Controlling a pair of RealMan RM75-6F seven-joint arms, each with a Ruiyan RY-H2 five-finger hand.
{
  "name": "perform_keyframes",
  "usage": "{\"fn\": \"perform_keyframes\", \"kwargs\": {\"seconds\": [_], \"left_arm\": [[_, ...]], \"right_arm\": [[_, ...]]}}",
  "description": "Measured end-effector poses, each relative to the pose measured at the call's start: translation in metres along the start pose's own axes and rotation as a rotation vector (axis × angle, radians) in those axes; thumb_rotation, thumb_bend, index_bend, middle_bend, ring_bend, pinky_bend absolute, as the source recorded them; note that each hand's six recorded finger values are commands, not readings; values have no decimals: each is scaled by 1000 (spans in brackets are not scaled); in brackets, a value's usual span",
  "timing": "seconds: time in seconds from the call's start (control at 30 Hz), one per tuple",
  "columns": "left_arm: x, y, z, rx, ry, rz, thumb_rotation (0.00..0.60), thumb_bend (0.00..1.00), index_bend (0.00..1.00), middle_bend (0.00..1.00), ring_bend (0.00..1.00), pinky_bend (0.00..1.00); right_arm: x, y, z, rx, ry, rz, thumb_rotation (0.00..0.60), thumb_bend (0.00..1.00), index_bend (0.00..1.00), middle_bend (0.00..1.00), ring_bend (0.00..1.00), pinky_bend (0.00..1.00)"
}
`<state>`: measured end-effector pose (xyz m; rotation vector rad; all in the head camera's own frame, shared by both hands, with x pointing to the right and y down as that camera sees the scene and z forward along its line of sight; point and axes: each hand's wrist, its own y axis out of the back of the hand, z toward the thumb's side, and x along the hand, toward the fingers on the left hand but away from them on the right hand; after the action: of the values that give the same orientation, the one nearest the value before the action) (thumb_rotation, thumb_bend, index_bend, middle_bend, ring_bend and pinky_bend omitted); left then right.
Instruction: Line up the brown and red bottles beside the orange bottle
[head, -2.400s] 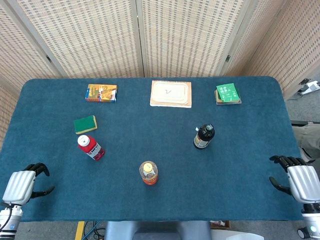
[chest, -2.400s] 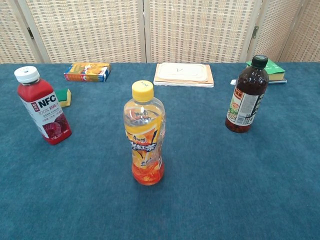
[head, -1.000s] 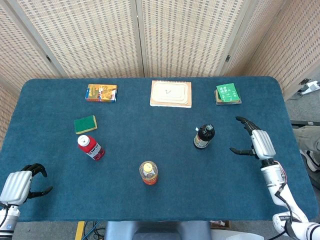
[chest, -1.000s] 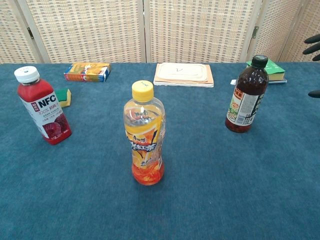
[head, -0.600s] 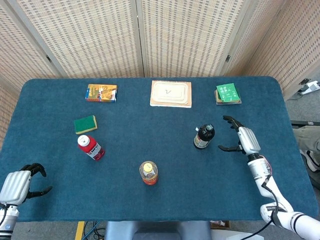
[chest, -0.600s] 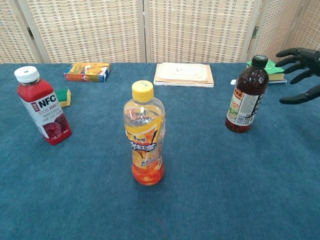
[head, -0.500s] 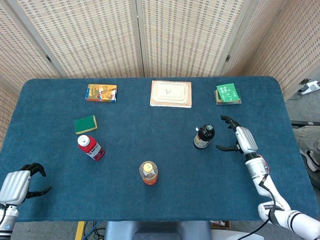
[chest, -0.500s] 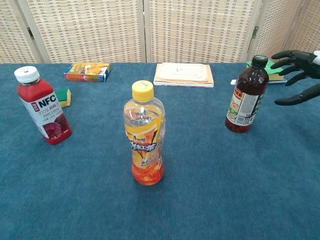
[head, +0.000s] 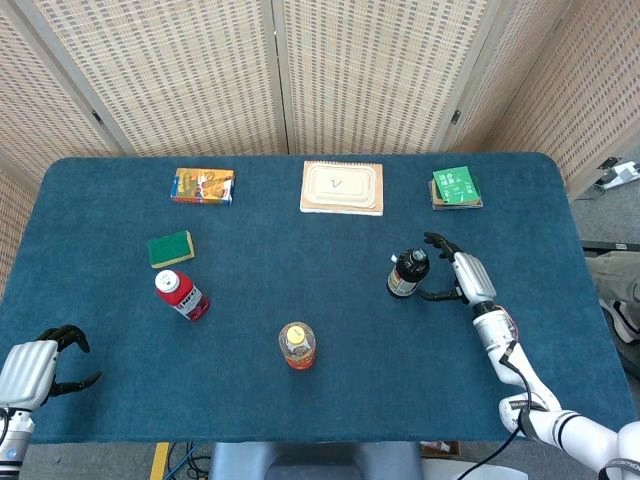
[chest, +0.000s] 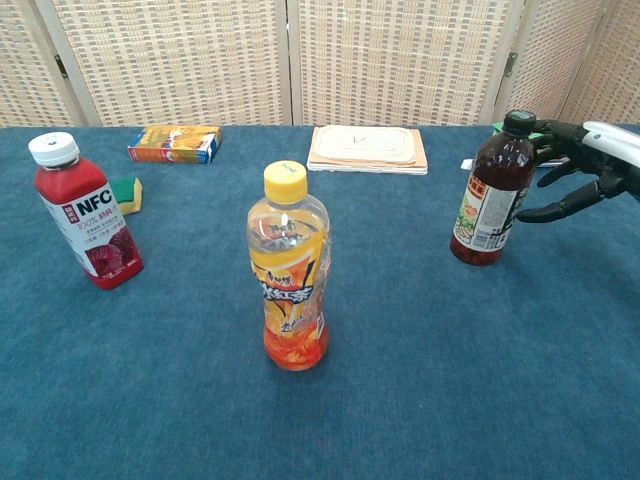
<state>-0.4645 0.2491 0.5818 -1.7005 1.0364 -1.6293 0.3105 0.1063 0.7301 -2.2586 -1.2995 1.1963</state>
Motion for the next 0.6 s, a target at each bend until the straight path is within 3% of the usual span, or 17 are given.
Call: {"fn": "perform_keyframes", "kwargs": {"seconds": [0.4, 0.6], "left_arm": [[0, 1, -1, -3, 3, 0, 600, 100, 528, 376, 339, 592], [0, 2, -1, -10, 5, 1, 600, 101, 528, 376, 339, 592]], "right_arm": [[-9, -14, 9, -9, 13, 24, 600, 63, 198, 257, 206, 288], [-12, -17, 8, -11, 4, 18, 600, 65, 283, 374, 328, 403]]}}
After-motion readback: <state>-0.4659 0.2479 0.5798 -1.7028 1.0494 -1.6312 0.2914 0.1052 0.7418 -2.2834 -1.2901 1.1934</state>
